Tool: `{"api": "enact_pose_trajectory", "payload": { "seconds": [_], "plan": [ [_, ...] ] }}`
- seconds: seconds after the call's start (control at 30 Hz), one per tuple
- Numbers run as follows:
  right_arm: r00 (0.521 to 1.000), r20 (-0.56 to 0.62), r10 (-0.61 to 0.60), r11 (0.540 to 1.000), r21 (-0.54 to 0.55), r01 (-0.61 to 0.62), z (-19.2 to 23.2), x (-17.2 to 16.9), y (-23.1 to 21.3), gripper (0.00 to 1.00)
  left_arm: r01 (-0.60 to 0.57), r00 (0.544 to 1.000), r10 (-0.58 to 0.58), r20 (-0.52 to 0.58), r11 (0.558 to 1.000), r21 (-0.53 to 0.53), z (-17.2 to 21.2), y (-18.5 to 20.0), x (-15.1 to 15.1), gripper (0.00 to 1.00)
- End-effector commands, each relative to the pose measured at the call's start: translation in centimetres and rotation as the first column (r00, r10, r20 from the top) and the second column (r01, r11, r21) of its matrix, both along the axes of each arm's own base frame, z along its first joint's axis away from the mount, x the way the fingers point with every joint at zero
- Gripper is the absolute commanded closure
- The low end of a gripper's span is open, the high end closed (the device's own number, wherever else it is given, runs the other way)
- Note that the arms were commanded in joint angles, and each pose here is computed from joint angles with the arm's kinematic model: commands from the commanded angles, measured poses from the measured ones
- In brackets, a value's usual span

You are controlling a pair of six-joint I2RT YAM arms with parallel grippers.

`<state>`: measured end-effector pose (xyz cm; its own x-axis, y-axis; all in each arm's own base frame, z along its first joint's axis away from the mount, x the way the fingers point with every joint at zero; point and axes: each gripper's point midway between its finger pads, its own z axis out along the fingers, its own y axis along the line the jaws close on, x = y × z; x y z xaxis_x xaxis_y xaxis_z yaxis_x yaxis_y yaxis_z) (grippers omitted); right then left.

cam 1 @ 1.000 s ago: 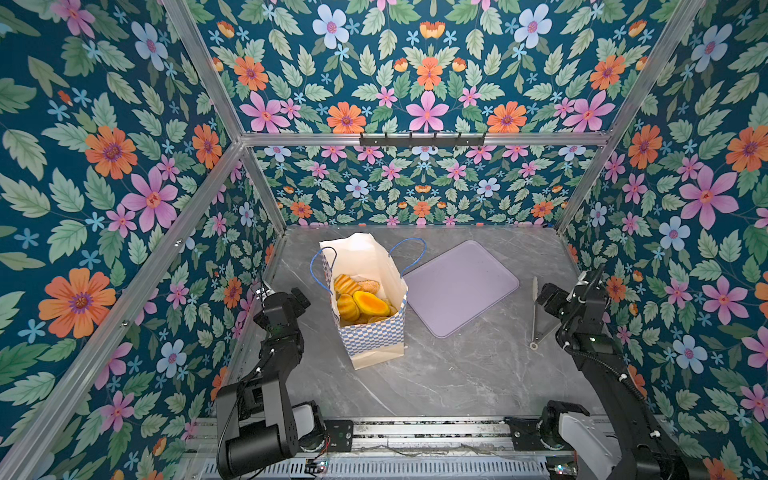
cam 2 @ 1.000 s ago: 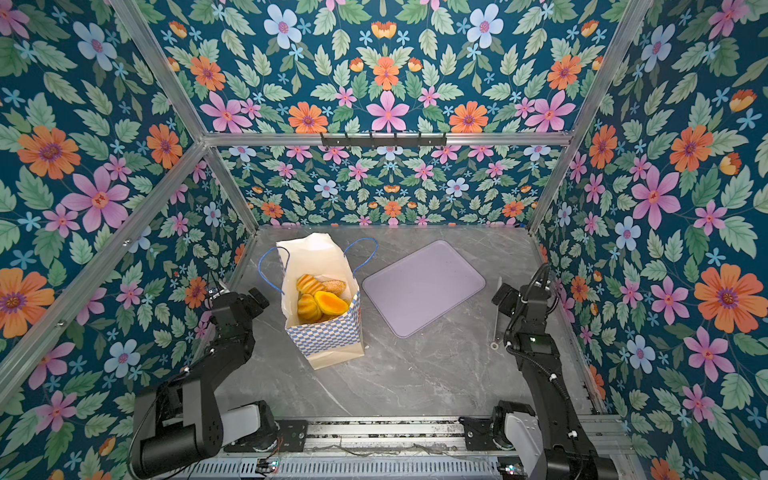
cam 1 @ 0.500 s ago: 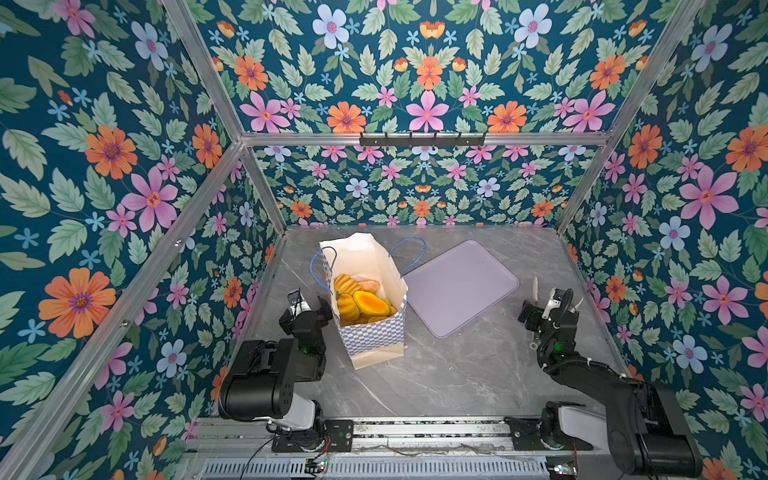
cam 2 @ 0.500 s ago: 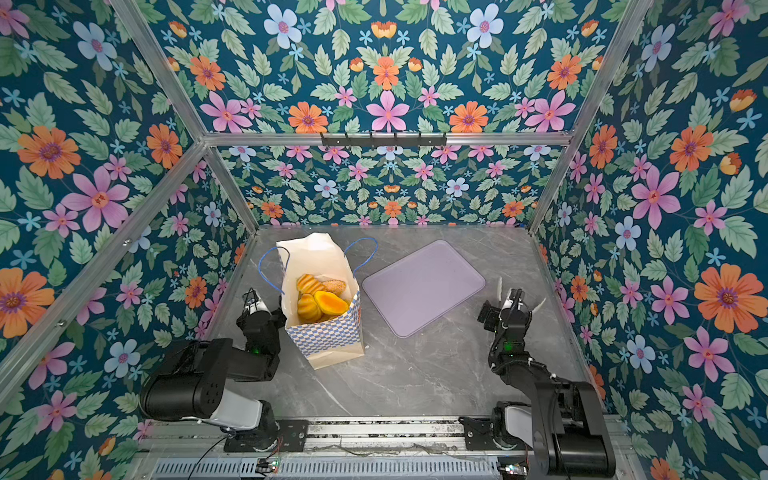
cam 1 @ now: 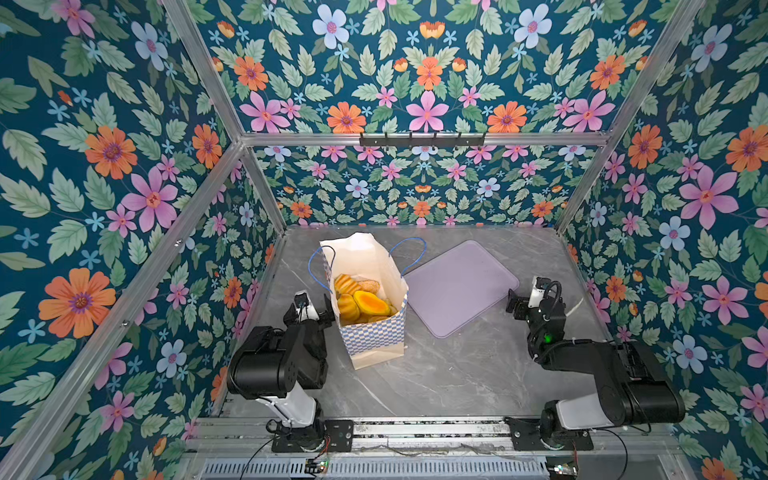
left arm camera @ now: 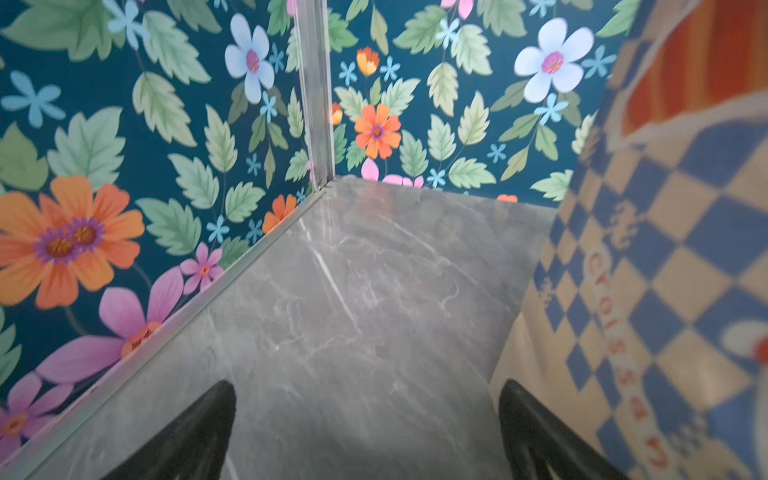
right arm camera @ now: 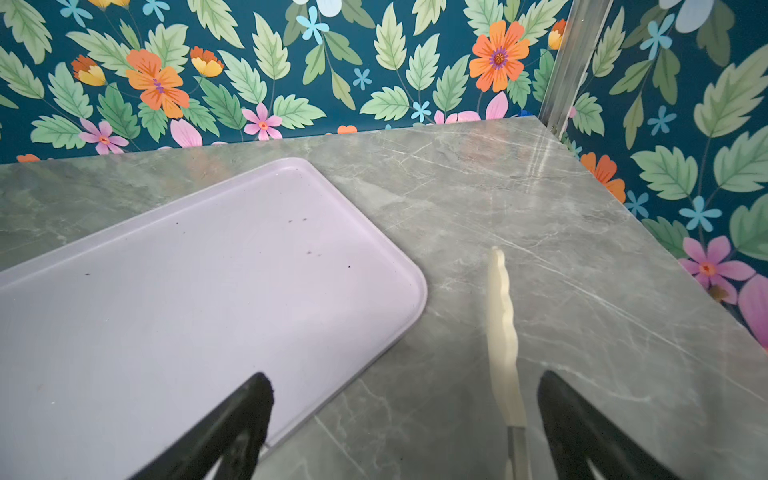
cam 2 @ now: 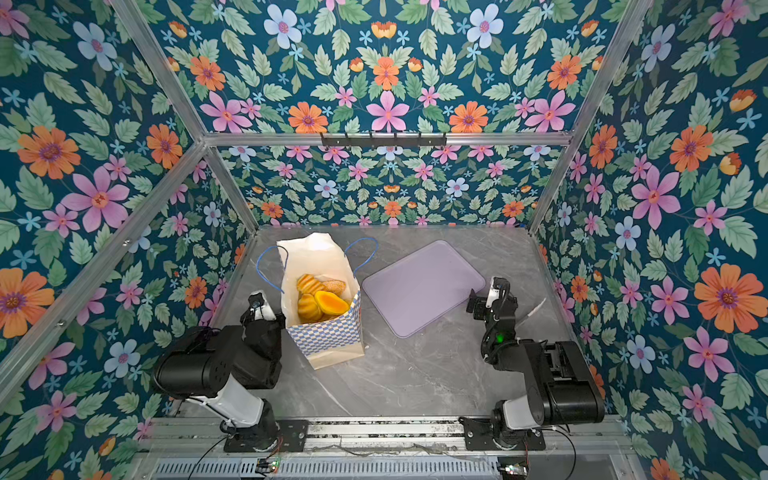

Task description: Place the fake bread into the paper bag

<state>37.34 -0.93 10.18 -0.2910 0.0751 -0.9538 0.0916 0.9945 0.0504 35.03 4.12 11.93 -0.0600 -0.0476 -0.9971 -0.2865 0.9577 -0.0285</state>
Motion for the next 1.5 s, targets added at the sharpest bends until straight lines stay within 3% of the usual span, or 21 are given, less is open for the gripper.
{"api": "enact_pose_trajectory", "payload": {
  "seconds": [0.0,0.23,0.97,1.1,1.17,1.23,1.3,1.37,1.47],
  "plan": [
    [0.999,-0.027,0.021,1.000,-0.006,-0.022,-0.4,0.1,0.1,0.01,0.001,0.999,-0.001,0.033,1.000,0.014,1.0,0.0,0.6,0.00],
    [0.998,-0.048,0.030,0.999,0.038,-0.028,-0.6,0.3,-0.4,0.01,-0.001,0.998,0.001,-0.067,1.000,0.000,-0.3,0.3,2.9,0.00],
    [0.998,-0.049,0.038,0.999,0.041,-0.036,-0.6,0.3,-0.3,0.01,0.001,0.998,-0.001,-0.068,1.000,0.005,-0.3,0.2,2.9,0.00],
    [0.998,-0.029,0.059,0.998,0.028,-0.058,-0.3,0.1,0.2,0.01,-0.009,1.000,0.009,-0.001,1.000,-0.009,0.5,0.4,1.4,0.00],
    [0.993,0.065,0.098,0.995,-0.003,-0.098,0.8,-1.1,1.0,0.01,0.005,0.996,-0.001,0.091,0.999,-0.042,1.5,0.8,-0.8,0.00],
    [0.985,0.128,0.116,0.993,-0.014,-0.115,1.1,-2.6,1.4,0.01,0.012,0.995,-0.005,0.095,0.997,-0.075,1.3,1.4,-1.6,0.00],
    [0.993,0.096,0.074,0.997,-0.003,-0.074,0.7,-1.5,0.7,0.01,0.016,0.995,-0.009,0.101,0.997,-0.071,1.4,1.4,-1.4,0.00],
    [0.996,-0.049,0.080,0.997,0.011,-0.079,-0.7,-0.1,0.8,0.01,0.009,0.997,-0.005,0.082,0.999,-0.052,1.3,1.4,-0.4,0.00],
    [0.997,-0.050,0.061,0.997,0.048,-0.059,-0.7,0.2,-0.1,0.01,0.055,0.995,-0.056,-0.081,0.998,-0.018,-0.6,-0.1,2.8,0.00]
  ]
}}
